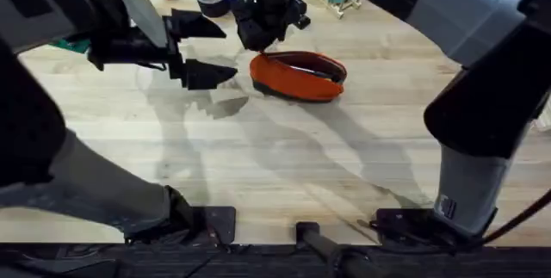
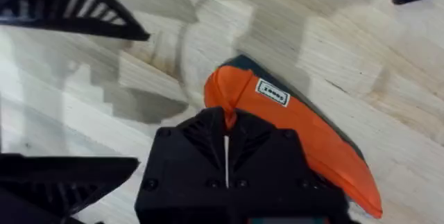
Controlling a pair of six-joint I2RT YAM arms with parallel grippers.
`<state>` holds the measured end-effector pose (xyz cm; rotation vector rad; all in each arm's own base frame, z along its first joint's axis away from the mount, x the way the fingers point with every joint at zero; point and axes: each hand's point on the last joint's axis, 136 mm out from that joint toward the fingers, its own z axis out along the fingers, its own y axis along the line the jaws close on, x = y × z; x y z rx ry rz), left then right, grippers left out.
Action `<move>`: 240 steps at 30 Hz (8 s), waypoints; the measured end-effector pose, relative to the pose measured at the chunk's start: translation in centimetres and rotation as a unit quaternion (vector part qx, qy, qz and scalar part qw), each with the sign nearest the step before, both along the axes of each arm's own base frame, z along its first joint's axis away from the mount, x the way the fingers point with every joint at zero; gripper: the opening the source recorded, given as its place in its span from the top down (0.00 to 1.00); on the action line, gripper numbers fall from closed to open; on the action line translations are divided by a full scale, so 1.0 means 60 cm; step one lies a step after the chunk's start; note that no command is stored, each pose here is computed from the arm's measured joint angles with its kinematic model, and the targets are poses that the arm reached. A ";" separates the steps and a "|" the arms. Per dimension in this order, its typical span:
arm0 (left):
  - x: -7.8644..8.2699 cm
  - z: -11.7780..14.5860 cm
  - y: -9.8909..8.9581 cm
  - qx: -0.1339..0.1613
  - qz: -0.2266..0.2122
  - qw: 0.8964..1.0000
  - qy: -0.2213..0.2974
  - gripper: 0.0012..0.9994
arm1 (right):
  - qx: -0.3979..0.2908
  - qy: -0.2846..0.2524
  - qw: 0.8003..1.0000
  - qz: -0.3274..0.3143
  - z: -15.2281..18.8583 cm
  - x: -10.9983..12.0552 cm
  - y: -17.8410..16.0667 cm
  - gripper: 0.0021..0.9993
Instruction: Unzip the bag, pick up the pens from the table one at a time and place them inside, then zip the bag closed.
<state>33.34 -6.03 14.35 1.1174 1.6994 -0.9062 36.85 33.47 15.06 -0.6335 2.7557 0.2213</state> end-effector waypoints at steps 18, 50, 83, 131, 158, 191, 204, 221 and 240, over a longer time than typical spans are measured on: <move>0.020 -0.085 -0.059 -0.057 -0.049 0.997 0.029 0.10 | 0.001 -0.001 1.000 0.000 0.001 0.001 0.001 0.97; 0.021 -0.082 -0.079 -0.111 -0.055 0.992 0.035 0.96 | 0.002 -0.001 1.000 0.000 0.002 0.001 0.001 0.97; 0.021 -0.082 -0.079 -0.110 -0.055 0.992 0.035 0.96 | -0.034 0.038 0.994 -0.099 -0.004 -0.011 -0.055 0.97; 0.019 -0.082 -0.084 -0.110 -0.059 0.991 0.037 0.96 | 0.026 0.046 0.985 -0.165 -0.001 -0.039 -0.167 0.97; 0.019 -0.083 -0.084 -0.109 -0.058 0.991 0.041 0.96 | 0.059 0.055 0.981 -0.174 -0.009 -0.065 -0.273 0.97; 0.016 -0.084 -0.088 -0.108 -0.061 0.991 0.046 0.96 | 0.115 0.088 0.969 -0.202 -0.057 -0.107 -0.388 0.97; 0.016 -0.085 -0.087 -0.106 -0.061 0.991 0.046 0.96 | 0.104 0.086 0.959 -0.250 -0.098 -0.128 -0.462 0.97; 0.016 -0.085 -0.087 -0.106 -0.061 0.991 0.046 0.96 | 0.107 0.084 0.962 -0.238 -0.097 -0.127 -0.459 0.97; 0.014 -0.085 -0.087 -0.110 -0.057 0.990 0.063 0.96 | 0.111 0.058 0.967 -0.224 -0.015 -0.201 -0.461 0.00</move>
